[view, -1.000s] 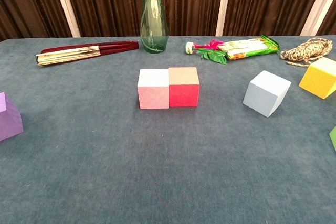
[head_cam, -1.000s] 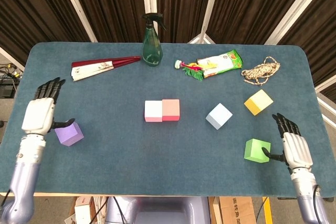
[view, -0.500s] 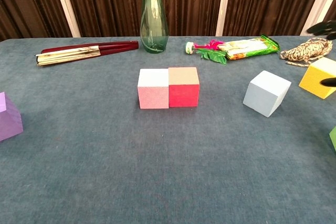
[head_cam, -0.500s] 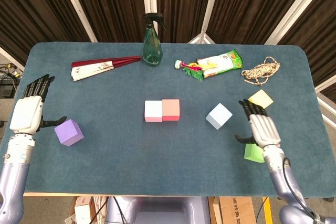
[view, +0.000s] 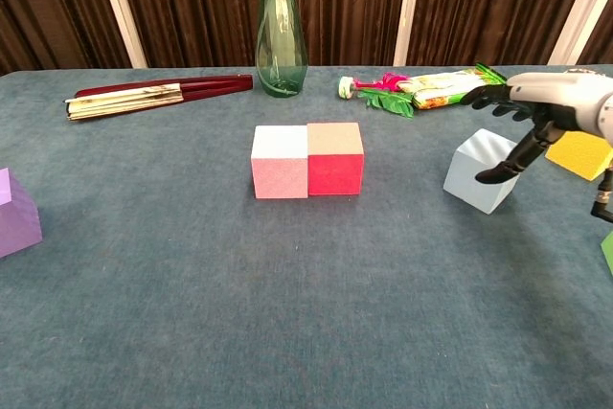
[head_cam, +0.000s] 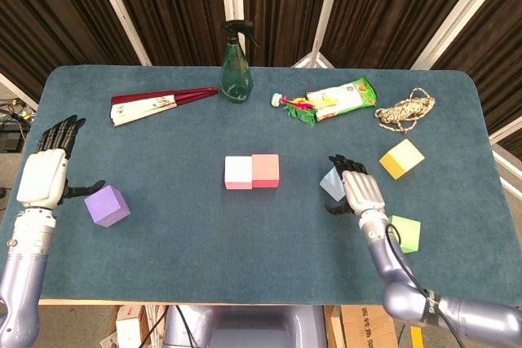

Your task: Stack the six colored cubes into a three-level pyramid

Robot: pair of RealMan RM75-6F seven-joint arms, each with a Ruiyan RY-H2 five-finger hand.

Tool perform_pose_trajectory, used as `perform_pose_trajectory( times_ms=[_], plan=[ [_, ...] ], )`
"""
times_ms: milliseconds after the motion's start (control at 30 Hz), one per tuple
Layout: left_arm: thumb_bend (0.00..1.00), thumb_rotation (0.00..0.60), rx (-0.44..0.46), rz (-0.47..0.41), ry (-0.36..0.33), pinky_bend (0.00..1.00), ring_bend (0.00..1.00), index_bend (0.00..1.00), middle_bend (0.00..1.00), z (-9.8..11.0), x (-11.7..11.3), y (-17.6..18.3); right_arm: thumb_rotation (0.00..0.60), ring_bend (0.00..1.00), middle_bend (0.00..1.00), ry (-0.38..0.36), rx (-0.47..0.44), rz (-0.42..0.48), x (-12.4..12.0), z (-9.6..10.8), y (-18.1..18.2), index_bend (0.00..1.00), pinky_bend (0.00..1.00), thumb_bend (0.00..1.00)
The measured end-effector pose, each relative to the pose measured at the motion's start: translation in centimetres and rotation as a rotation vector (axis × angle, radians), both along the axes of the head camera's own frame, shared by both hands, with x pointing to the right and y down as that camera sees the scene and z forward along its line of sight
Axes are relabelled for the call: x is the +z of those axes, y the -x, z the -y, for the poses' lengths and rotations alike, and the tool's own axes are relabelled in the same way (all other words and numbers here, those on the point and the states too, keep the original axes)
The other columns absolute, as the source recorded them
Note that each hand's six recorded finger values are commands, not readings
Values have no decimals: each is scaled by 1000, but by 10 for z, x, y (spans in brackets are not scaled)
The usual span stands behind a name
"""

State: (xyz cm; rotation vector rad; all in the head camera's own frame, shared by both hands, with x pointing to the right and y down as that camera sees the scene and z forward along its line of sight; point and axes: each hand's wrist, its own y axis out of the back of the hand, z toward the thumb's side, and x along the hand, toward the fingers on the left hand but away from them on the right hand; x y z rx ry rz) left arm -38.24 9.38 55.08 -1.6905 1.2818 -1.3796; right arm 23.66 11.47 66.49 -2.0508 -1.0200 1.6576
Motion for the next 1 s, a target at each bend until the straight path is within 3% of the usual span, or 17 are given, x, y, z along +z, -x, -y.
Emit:
perform_pose_trajectory(
  times_ms=[800,900,1000],
  plan=[
    [108,600,-12,1,6,0,0,0,4,0,6,4,600,0,2,12,93,-152,46,25,-11,0,0,256],
    [108,600,-11,-1,12,0,0,0,4,-1,7,4,600,2,75,25,102,-175,48,25,-16,0,0,257],
    [108,600,-8,-6,16,0,0,0,5,-1,8,3,600,69,230,35,105,-190,49,24,-19,0,0,256]
  ],
)
